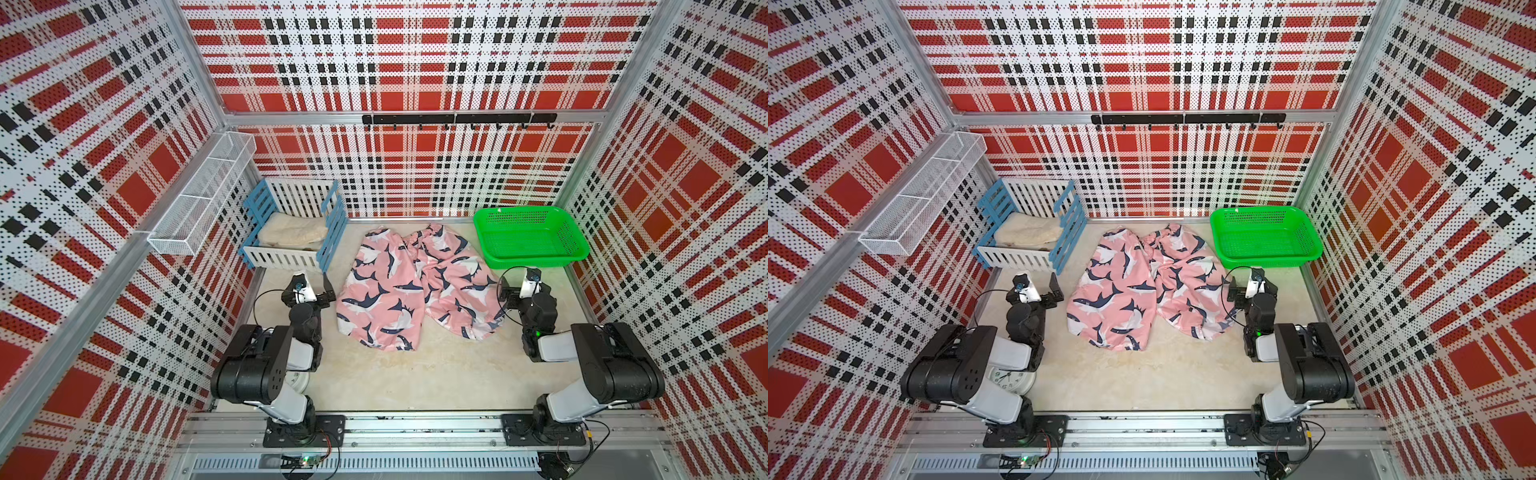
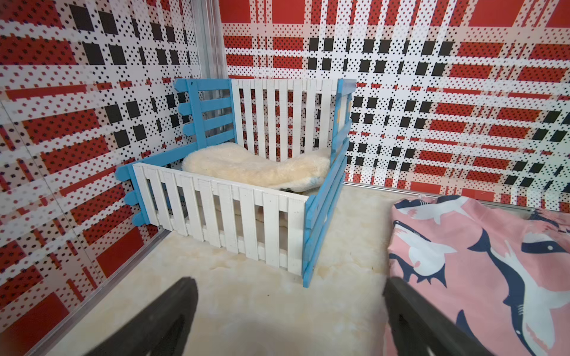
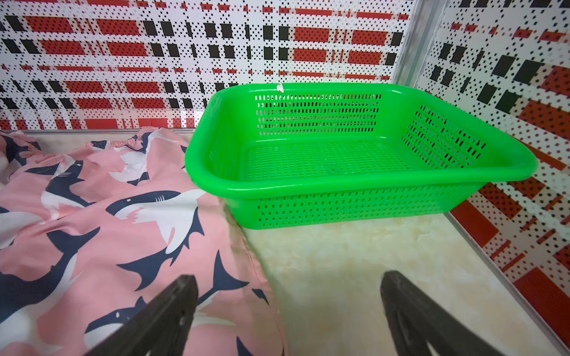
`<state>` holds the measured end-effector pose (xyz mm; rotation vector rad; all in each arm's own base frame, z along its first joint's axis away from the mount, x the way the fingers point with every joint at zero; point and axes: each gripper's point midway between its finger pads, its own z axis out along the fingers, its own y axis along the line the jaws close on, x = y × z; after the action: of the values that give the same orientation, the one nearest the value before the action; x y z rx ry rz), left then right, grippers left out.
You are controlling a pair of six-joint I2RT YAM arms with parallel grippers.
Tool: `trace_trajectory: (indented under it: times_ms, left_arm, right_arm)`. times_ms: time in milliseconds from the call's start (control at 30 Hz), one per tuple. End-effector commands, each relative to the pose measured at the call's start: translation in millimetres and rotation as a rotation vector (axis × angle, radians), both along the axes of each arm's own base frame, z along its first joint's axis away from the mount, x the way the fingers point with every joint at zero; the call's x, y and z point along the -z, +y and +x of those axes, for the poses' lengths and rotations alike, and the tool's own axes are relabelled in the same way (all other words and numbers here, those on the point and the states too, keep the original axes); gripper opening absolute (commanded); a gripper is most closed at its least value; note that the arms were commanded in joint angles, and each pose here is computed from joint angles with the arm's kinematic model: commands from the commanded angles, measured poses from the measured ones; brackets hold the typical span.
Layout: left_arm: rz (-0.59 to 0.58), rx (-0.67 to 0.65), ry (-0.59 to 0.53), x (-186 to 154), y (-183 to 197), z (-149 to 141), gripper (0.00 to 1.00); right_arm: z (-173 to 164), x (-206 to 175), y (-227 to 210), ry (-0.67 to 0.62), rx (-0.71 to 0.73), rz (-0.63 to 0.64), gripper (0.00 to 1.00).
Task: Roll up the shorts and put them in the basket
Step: Adjust the shorts at the center of the board.
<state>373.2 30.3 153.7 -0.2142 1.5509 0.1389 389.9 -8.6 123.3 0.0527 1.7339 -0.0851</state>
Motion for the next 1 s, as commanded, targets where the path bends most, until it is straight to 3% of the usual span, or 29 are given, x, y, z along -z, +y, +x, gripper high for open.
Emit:
trace_trajectory:
  times_ms: [0, 967]
  left_arm:
    - [-0.002, 0.006, -0.004, -0.9, 0.0, 0.1, 0.99]
    - [-0.002, 0.006, -0.004, -0.9, 0.1, 0.1, 0.99]
  right_arm:
    - [2.7, -3.2, 2.4, -0.009, -0.008, -0.004, 1.0]
    - [3.1, -2.8, 2.0, -0.005, -0.007, 0.0, 1.0]
